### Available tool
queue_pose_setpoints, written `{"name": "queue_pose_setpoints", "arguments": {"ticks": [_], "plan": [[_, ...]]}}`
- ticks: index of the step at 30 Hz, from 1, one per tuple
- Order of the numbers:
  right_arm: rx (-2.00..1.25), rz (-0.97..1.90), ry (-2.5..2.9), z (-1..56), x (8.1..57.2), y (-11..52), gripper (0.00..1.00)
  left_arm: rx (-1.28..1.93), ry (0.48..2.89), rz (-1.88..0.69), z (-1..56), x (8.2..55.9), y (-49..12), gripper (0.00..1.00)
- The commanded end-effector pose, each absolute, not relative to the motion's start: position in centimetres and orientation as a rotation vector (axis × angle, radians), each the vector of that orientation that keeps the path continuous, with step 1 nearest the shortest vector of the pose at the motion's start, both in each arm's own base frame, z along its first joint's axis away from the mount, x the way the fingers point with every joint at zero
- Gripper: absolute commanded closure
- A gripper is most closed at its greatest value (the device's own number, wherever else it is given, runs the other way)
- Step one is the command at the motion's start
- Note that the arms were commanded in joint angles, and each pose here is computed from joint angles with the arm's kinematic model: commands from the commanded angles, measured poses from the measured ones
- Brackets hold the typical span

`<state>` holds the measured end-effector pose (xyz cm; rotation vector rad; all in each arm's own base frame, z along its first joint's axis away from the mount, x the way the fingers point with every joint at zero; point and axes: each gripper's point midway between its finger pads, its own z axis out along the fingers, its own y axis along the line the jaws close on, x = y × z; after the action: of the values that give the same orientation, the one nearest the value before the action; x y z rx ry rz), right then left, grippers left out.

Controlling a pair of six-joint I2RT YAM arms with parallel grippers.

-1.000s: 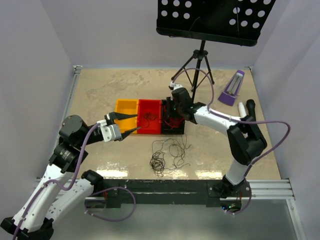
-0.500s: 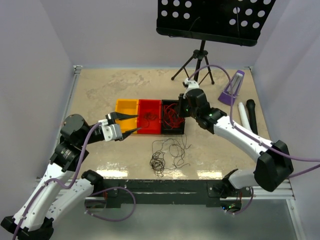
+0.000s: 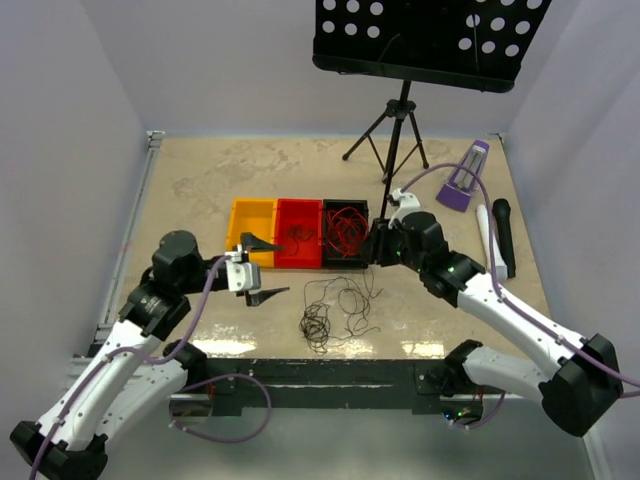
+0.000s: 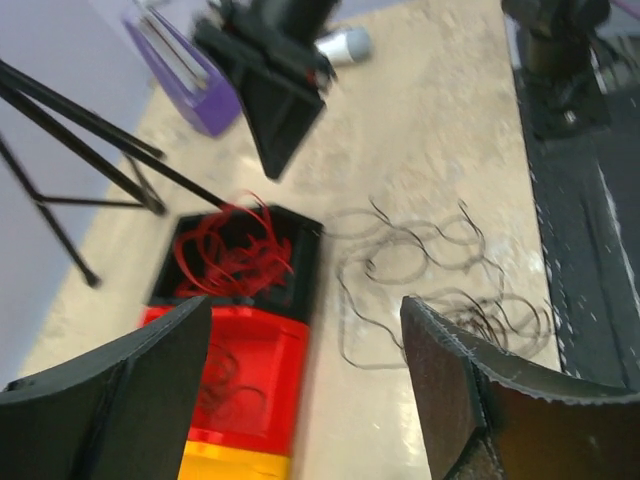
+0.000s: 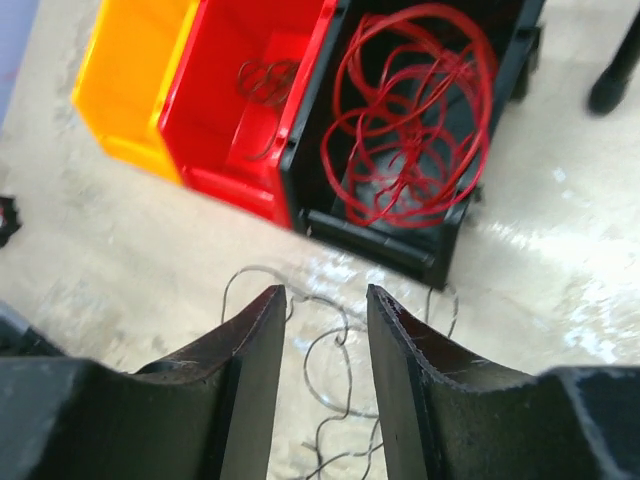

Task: Untangle the cables
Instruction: Untie the cable.

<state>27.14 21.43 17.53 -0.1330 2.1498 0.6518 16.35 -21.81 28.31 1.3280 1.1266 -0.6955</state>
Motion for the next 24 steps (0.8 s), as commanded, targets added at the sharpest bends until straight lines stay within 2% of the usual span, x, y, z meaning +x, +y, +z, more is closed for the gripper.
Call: {"name": "queue_pose_setpoints", "arguments": {"ticks": [1,6,10,11,12,15,16,20,24], "plan": [[-0.16,0.839,2.159,16.5,23.8,23.5,0.57,1.445,1.128,-0.763,22.5,15.2,-22.4,0.17],[-0.162,0.989,2.184,15.3,19.7,27.2,0.58,1.581,1.119,-0.817,17.7,14.4,-24.6,0.16],[-0.133,0.997,2.196,14.4,19.4,28.2,0.62,1.637,1.092,-0.847,16.0,14.4,-26.1,0.19],[-0.133,1.001,2.192,14.6,19.3,28.3,0.64,1.649,1.104,-0.863,15.5,14.4,-26.4,0.22],[-0.122,0.985,2.181,14.7,19.6,28.1,0.65,1.655,1.116,-0.881,15.0,14.5,-26.7,0.3],[-0.106,0.981,2.135,16.0,20.0,27.8,0.67,1.634,1.177,-0.92,14.0,15.1,-27.2,0.59],[-0.098,0.982,2.117,16.5,20.1,27.6,0.67,1.63,1.196,-0.94,13.6,15.1,-27.4,0.61],[-0.065,0.976,2.057,18.3,20.4,26.8,0.67,1.587,1.261,-0.986,13.0,15.9,-28.2,0.6],[-0.06,0.938,2.059,18.3,20.6,26.2,0.67,1.583,1.308,-1.008,11.8,15.9,-28.2,0.48]]}}
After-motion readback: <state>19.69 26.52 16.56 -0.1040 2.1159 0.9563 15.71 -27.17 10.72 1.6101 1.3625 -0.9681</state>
